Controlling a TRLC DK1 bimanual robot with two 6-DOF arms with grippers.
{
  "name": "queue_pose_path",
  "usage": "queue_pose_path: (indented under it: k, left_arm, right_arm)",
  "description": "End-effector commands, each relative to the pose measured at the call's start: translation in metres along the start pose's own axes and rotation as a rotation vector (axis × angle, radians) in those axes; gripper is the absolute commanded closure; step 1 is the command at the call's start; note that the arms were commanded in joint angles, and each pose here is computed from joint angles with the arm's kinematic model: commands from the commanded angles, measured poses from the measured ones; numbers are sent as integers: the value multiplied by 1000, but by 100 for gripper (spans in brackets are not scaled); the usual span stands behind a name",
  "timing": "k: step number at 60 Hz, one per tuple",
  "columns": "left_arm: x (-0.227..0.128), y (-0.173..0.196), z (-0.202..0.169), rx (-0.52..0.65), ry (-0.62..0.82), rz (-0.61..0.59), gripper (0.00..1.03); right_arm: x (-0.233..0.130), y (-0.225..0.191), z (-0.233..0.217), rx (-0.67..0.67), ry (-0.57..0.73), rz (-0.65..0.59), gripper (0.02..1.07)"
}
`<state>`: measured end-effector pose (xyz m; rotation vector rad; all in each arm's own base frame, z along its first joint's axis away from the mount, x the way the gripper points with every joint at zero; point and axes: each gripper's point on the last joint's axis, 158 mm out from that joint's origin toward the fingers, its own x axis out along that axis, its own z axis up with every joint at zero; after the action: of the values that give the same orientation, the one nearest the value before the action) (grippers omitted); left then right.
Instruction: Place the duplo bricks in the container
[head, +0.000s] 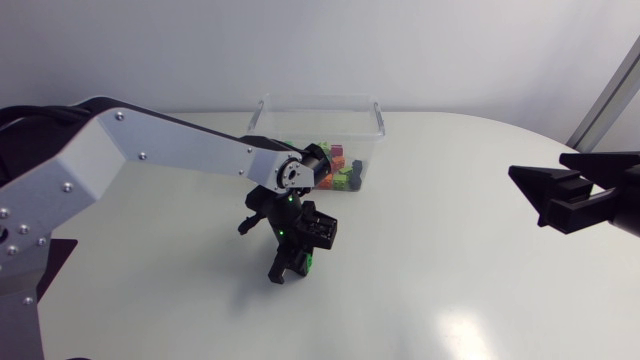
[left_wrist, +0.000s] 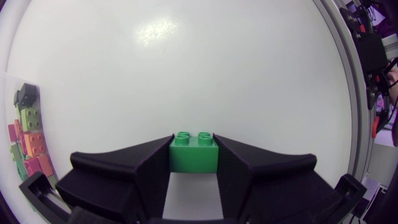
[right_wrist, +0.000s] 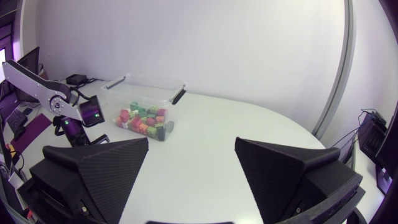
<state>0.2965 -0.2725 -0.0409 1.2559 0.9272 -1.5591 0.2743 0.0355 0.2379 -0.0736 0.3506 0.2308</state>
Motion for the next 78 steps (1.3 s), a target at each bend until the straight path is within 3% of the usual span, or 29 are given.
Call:
queue_pose_path:
  k: [1, 13, 39, 56, 68, 78]
  left_arm:
    - [-10, -6, -2, -10, 15, -2, 77]
    - [-54, 10, 6, -42, -45, 99, 77]
    - [-183, 89, 1, -321, -352, 419, 77]
    - [-224, 132, -3, -460, -488, 606, 77]
    - [-275, 178, -14, -590, -662, 806, 77]
    - [-282, 203, -26, -669, -718, 904, 77]
  right_arm:
    - [1, -10, -10, 4, 2, -34, 7]
    - [0, -37, -11, -12, -75, -138, 7]
    - [8, -58, -36, -41, -173, -252, 7]
    - [13, -58, -52, -53, -210, -268, 7]
    - [14, -51, -62, -70, -255, -260, 7]
    - [18, -45, -75, -104, -251, -251, 7]
